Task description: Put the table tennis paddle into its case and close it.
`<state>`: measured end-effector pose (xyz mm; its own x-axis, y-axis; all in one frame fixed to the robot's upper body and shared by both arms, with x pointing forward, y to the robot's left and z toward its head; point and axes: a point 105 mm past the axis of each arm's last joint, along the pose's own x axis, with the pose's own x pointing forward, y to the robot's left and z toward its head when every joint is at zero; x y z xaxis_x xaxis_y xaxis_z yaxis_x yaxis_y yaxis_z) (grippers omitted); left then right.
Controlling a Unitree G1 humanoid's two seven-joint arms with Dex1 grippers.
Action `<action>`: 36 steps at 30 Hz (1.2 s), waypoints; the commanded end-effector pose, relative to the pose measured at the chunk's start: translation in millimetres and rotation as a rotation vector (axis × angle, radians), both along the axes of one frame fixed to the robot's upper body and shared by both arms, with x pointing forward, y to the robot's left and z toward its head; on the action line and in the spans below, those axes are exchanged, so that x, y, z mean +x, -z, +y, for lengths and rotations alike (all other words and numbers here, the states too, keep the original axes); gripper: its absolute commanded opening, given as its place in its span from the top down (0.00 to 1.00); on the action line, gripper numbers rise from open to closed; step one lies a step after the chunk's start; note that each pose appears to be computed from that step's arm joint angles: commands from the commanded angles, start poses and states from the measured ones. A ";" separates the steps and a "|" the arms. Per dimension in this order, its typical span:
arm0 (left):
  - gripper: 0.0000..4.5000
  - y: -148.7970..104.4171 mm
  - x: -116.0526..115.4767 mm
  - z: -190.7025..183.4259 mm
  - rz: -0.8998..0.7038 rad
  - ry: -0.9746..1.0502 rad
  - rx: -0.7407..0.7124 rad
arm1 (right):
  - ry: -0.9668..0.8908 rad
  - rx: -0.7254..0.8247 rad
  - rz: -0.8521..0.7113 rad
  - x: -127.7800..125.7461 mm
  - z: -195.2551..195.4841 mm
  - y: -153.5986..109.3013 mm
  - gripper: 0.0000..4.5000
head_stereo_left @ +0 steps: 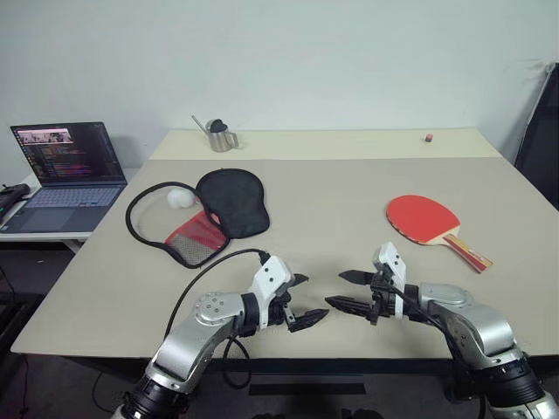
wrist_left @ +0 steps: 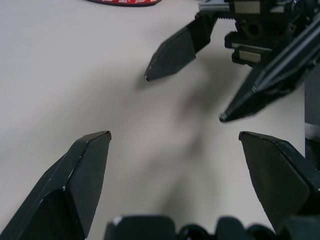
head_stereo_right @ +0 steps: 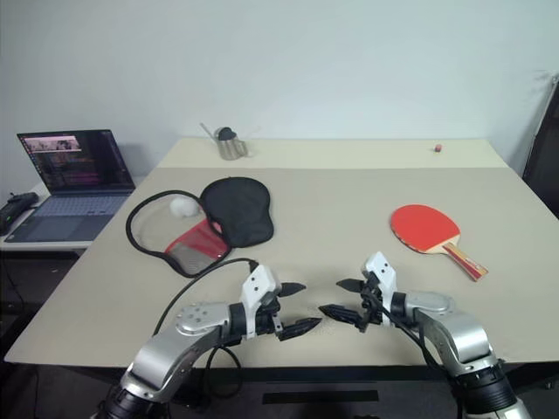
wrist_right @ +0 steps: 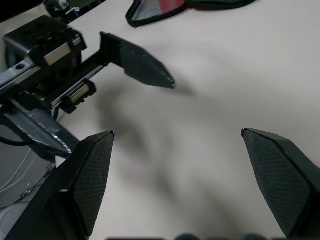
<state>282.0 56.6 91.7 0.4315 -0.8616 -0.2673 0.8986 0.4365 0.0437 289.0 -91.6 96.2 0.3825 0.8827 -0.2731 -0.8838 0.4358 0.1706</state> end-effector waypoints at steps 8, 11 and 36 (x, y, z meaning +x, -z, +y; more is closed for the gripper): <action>0.00 -9.4 3.6 -6.0 -0.065 0.015 -0.022 | -0.017 0.017 -0.038 -4.6 0.8 -14.7 0.01; 0.00 -5.6 2.8 -5.2 -0.064 0.009 -0.019 | -0.011 0.012 -0.039 -3.7 -2.1 -15.7 0.01; 0.00 -45.3 32.1 60.1 -0.226 -0.247 -0.059 | 0.006 0.111 -0.235 28.2 4.6 -77.4 0.01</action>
<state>311.5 114.1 120.2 0.6560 -0.7397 -0.1501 0.7544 0.6360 0.1623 313.2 -85.7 151.5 0.4217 0.8947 -0.1470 -0.8988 0.4339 0.0624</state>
